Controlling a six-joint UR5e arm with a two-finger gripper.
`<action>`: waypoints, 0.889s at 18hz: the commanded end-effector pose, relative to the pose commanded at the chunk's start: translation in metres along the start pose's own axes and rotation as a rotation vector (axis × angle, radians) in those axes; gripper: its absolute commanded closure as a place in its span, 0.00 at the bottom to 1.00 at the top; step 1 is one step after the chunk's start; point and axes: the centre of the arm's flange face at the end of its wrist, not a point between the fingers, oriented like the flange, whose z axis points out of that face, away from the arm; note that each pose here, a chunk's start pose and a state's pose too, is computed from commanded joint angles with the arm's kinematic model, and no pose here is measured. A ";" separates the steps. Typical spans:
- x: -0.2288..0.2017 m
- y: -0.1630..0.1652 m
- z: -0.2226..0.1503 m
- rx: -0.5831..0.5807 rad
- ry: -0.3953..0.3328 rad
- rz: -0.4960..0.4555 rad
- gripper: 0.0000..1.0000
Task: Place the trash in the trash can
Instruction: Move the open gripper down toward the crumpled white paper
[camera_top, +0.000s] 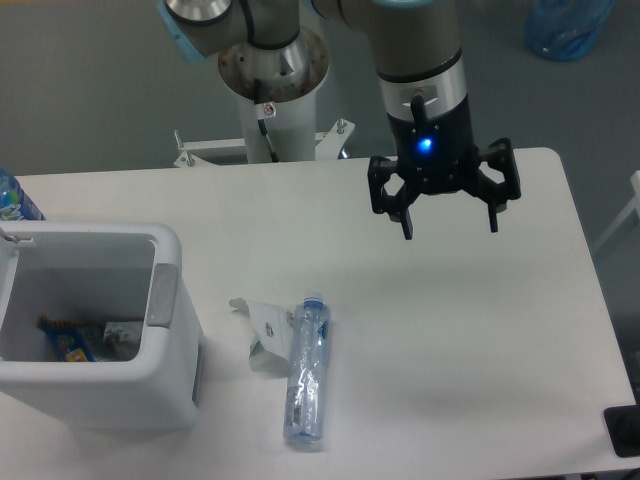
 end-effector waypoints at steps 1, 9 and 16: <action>0.000 0.000 0.000 0.001 0.001 0.000 0.00; 0.004 -0.002 0.003 0.007 0.008 -0.019 0.00; 0.019 0.009 0.033 -0.033 0.041 -0.077 0.00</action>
